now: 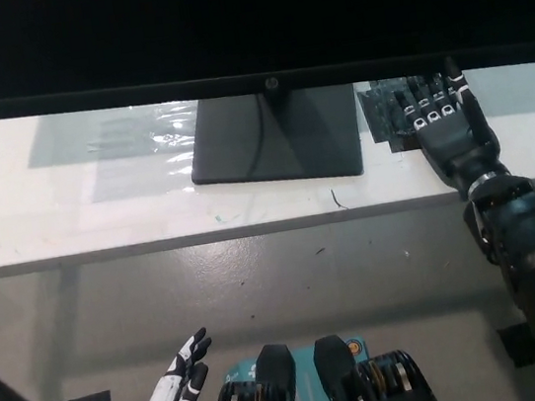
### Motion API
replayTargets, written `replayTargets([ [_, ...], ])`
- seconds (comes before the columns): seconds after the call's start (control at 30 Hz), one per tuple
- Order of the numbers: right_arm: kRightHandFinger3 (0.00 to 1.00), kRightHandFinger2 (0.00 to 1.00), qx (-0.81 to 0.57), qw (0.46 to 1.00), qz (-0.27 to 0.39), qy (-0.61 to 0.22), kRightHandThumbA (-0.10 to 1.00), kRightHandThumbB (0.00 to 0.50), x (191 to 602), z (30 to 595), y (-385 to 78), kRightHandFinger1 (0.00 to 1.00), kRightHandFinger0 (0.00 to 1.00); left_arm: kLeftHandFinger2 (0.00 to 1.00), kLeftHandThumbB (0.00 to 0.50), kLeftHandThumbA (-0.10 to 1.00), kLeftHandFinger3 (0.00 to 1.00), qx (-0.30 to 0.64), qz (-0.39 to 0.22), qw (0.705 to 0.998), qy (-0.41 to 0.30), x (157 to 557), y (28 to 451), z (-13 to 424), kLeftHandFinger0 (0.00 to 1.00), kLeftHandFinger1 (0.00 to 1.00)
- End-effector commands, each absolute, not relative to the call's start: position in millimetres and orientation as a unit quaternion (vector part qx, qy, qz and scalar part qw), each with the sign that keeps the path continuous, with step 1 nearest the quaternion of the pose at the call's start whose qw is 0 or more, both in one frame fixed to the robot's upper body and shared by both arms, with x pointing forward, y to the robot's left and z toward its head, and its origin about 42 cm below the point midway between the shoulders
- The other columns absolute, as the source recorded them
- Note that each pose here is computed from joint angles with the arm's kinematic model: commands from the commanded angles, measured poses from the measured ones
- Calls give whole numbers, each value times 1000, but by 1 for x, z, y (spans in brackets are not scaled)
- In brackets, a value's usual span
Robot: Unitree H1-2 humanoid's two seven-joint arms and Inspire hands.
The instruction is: The monitor is being placed at the center of the desk and the robot uses its right hand to grab on the right side of the monitor and tilt the angle of the montior sideways.
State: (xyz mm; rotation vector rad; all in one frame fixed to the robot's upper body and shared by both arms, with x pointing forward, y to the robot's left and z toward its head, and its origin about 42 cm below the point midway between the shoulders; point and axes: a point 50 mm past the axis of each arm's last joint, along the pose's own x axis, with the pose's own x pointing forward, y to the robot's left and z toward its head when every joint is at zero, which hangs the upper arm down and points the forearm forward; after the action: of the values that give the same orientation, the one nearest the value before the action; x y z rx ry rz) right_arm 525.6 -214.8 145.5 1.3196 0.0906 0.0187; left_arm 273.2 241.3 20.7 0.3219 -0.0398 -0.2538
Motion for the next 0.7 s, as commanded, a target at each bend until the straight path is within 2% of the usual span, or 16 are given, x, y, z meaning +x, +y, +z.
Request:
replayTargets([
  [0.0,1000,1000,590,807,9,14,1000,398,545,179,-215,1000,1000,1000,261,1000,1000,162,-118,978,-53,277,243,30,1000,1000],
  [0.17,1000,1000,592,806,15,2,1000,375,553,195,-215,1000,1000,1000,285,1000,1000,163,-118,978,-53,276,243,30,1000,1000],
  [0.33,1000,1000,592,805,17,-1,1000,378,557,203,-215,1000,1000,1000,276,1000,1000,161,-117,979,-53,277,244,31,1000,1000],
  [0.37,1000,1000,590,807,32,-16,1000,381,567,226,-215,1000,1000,1000,275,1000,1000,162,-118,978,-53,277,244,30,1000,1000],
  [0.43,1000,1000,586,809,35,-20,1000,373,571,238,-213,1000,1000,1000,274,1000,1000,161,-117,979,-53,277,245,31,1000,1000],
  [0.6,1000,1000,587,808,37,-22,1000,386,575,248,-212,1000,1000,1000,278,1000,1000,158,-116,979,-52,276,244,30,1000,1000],
  [0.67,1000,1000,579,814,43,-20,1000,398,581,263,-206,1000,1000,1000,294,1000,1000,151,-116,980,-50,275,243,29,1000,1000],
])
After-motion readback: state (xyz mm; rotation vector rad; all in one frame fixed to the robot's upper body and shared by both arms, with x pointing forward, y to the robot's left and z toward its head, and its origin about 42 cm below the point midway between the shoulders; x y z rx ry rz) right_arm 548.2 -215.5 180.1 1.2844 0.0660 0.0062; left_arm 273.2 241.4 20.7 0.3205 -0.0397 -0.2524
